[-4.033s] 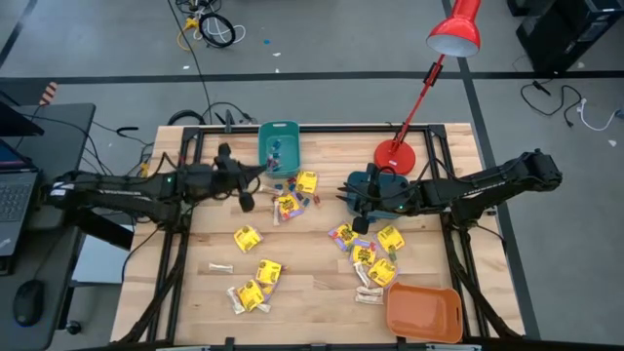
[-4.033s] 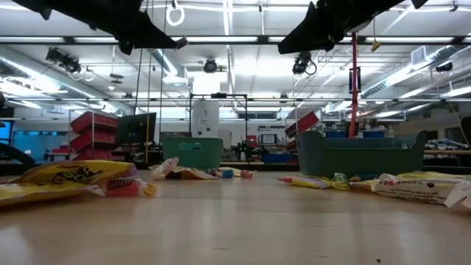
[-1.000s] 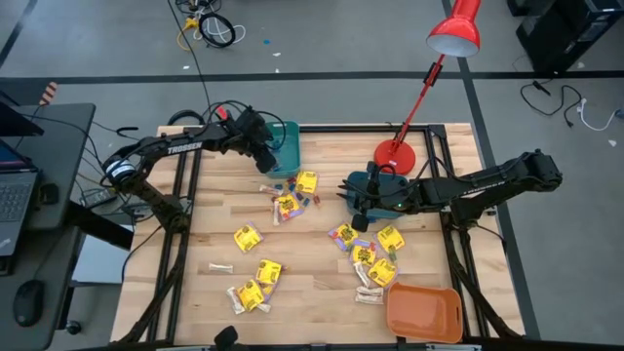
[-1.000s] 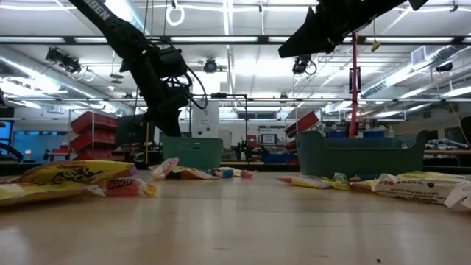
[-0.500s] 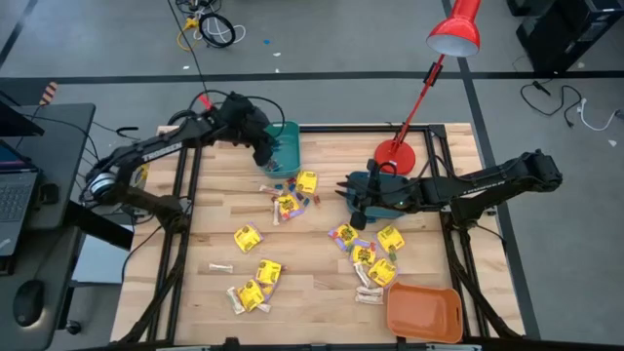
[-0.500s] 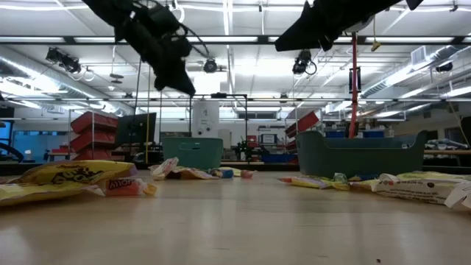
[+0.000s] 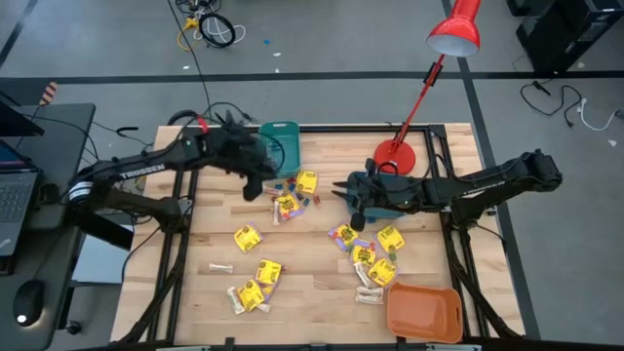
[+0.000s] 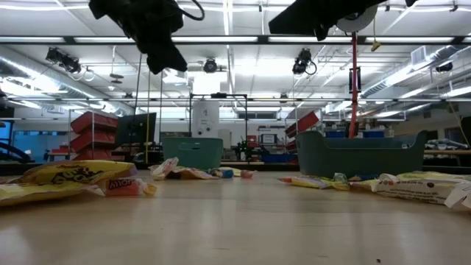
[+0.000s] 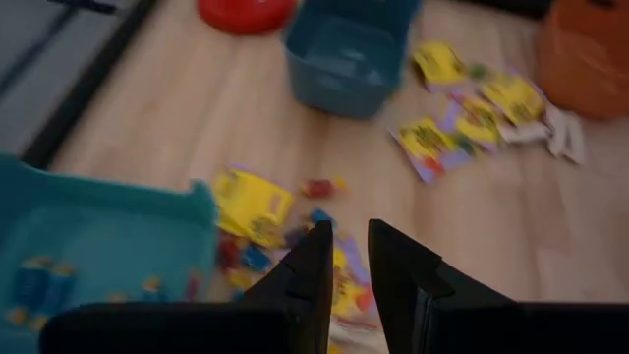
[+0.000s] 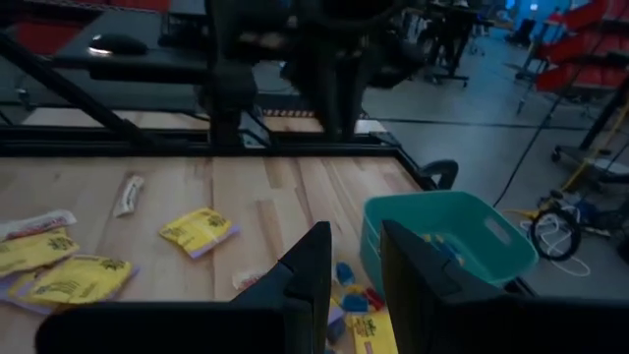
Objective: Sort candy
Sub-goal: Put the red candy into the green bin
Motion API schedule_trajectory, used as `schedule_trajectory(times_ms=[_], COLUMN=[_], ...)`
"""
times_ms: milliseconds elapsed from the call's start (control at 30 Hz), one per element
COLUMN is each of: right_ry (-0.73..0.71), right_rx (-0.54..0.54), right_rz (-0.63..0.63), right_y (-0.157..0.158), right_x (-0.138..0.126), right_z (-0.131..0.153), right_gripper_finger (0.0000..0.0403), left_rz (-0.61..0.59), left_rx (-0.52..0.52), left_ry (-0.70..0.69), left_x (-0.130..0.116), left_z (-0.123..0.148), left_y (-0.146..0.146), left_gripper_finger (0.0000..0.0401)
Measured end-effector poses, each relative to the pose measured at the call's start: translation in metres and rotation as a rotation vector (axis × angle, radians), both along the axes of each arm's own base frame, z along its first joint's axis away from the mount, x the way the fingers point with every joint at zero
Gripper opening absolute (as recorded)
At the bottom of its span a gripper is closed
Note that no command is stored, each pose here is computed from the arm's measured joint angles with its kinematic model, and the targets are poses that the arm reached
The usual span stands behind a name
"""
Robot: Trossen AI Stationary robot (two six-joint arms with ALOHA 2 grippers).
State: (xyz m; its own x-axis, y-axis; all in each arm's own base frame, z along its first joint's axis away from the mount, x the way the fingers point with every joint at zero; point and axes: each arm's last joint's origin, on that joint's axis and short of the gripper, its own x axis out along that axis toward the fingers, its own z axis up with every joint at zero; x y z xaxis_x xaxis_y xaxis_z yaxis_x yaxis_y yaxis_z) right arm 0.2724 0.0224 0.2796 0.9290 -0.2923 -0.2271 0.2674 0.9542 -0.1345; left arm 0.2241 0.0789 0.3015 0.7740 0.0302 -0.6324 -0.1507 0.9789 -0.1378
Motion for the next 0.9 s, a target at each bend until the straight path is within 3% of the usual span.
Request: schedule_trajectory(times_ms=[267, 600, 900], right_ry=[-0.053, -0.077, -0.129], right_rx=[-0.014, -0.036, -0.096], right_rz=[0.051, 0.073, 0.172], right_y=[0.005, 0.008, 0.013], right_x=[0.001, 0.001, 0.023], right_z=[0.006, 0.009, 0.011], right_gripper_finger=[0.0077, 0.0077, 0.0077], left_rz=[-0.060, -0.020, -0.020], left_rx=[-0.024, -0.058, -0.096], left_ry=[0.125, 0.250, 0.210], left_x=[0.002, -0.005, -0.002], left_z=[-0.031, -0.068, -0.067], left_y=[-0.031, -0.056, -0.077], left_gripper_finger=[0.0069, 0.0069, 0.0069])
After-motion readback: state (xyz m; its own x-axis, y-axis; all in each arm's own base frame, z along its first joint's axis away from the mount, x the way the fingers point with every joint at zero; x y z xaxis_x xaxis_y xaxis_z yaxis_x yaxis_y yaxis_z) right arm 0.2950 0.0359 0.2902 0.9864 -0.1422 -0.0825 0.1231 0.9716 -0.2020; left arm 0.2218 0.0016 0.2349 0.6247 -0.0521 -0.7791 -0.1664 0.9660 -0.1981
